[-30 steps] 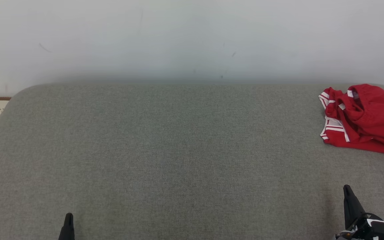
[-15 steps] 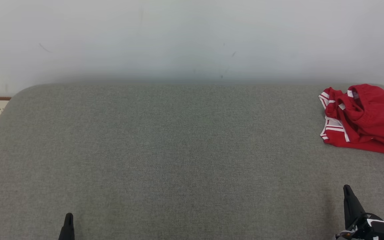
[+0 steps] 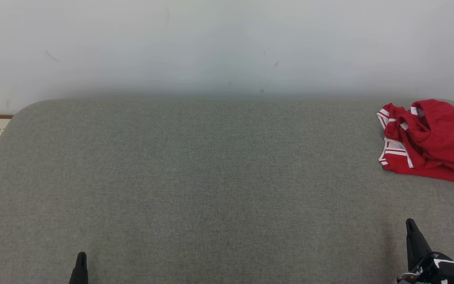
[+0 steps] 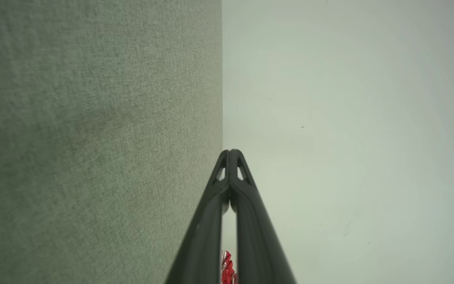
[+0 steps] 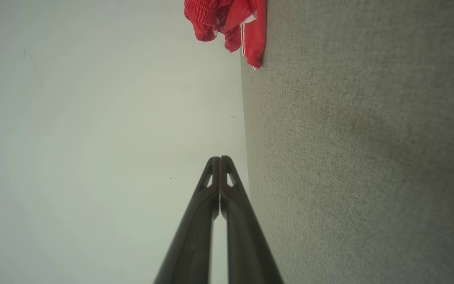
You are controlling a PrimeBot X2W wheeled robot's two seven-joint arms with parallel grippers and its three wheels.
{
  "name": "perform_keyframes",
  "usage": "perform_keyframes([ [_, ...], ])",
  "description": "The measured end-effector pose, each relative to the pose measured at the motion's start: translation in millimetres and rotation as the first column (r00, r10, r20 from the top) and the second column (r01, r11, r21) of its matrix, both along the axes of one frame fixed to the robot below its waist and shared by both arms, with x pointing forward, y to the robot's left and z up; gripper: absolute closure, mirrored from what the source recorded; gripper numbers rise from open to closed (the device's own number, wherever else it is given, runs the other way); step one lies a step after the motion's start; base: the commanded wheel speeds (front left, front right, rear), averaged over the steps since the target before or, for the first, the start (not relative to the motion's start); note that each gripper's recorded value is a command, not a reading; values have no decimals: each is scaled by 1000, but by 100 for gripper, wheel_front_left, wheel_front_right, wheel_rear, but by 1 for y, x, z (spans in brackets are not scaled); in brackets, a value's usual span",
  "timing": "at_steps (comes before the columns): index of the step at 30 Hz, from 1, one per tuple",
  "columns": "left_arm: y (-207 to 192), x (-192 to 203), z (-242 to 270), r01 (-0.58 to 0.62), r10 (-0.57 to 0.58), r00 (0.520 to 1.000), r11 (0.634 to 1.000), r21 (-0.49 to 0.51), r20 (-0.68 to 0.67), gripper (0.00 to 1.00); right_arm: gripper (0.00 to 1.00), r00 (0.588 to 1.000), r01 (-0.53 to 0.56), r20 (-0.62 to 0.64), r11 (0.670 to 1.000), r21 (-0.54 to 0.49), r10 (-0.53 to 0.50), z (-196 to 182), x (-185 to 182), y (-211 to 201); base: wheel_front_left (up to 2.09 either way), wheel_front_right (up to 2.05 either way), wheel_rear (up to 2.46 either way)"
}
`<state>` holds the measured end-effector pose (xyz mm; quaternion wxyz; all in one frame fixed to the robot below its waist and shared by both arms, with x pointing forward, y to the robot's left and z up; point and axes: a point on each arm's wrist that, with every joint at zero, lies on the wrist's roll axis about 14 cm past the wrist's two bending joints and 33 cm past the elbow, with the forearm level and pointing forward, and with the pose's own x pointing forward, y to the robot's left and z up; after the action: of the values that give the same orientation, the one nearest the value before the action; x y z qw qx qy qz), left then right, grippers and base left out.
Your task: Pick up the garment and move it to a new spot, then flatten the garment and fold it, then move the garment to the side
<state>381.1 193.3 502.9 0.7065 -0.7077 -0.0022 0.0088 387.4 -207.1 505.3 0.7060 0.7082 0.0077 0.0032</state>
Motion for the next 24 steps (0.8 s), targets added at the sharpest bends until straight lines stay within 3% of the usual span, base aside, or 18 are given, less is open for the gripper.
perform_keyframes([
  [24,0,0,0,0,0,1000,1000,0,0,100,100,1000,0,1,1000,1,0,0,0,0,0,0,0],
])
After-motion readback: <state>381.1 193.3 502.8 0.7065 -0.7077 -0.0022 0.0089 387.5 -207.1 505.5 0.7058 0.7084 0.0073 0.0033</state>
